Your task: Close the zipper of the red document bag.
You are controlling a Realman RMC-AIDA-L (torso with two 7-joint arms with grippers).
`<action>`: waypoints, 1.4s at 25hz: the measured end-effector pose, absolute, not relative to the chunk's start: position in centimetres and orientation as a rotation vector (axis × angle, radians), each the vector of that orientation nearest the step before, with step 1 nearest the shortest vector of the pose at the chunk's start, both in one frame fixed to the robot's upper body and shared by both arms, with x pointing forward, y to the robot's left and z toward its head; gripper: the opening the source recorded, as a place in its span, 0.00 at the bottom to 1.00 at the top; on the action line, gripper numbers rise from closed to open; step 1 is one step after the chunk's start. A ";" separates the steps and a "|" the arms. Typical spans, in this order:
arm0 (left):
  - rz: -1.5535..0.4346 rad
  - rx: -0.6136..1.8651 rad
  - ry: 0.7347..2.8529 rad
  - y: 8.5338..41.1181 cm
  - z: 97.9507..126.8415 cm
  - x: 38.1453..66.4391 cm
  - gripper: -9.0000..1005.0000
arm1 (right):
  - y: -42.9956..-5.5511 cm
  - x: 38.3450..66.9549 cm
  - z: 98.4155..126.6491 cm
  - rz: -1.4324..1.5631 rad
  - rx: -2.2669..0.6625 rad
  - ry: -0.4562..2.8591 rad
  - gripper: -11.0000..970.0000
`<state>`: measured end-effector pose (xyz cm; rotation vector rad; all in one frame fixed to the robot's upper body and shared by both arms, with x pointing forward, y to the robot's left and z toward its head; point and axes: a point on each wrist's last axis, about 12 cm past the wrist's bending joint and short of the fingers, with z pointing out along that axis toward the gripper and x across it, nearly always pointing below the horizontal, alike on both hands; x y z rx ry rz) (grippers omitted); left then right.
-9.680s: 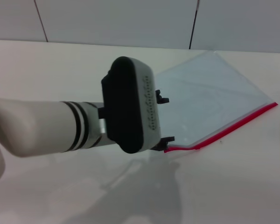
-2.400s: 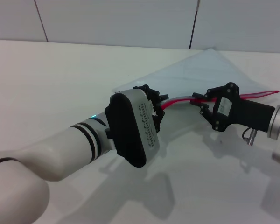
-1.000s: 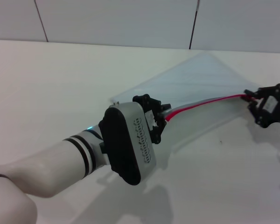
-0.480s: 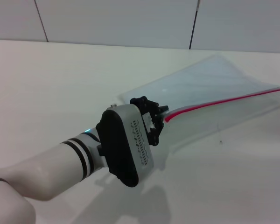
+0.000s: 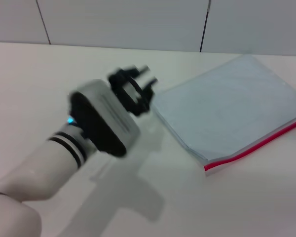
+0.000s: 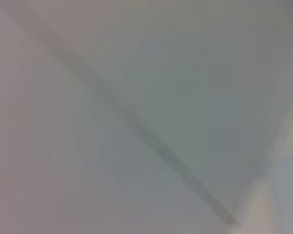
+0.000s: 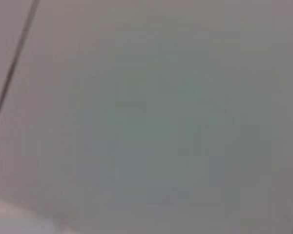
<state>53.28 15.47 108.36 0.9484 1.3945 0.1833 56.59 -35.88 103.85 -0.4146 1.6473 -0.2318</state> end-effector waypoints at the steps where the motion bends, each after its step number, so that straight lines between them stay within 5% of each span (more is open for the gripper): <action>1: 0.179 0.870 1.396 16.1 108.6 53.6 0.17 | -35.9 56.1 103.8 -0.219 -0.360 1.627 0.25; 5: 0.153 0.600 1.371 18.9 108.8 54.1 0.35 | -36.2 53.1 104.0 -0.160 -0.096 1.466 0.45; 9: 0.125 0.392 1.333 21.9 108.3 54.3 0.44 | -36.2 51.8 104.2 -0.144 -0.001 1.384 0.70; 14: 0.018 0.179 1.272 25.0 108.0 54.1 0.54 | -36.7 50.8 104.3 -0.082 0.126 1.339 0.91; 16: -0.017 0.131 1.245 26.1 107.9 53.9 0.58 | -36.9 50.5 104.3 -0.051 0.160 1.334 0.91; 19: -0.006 0.109 1.201 27.2 107.7 53.4 0.78 | -37.0 50.4 104.3 -0.035 0.172 1.331 0.91; 24: 0.006 0.104 1.173 27.4 107.8 53.2 0.86 | -36.9 50.5 104.3 -0.029 0.165 1.330 0.92; 35: 0.009 0.102 1.171 27.5 107.8 53.1 0.86 | -36.6 50.8 104.3 -0.016 0.160 1.333 0.92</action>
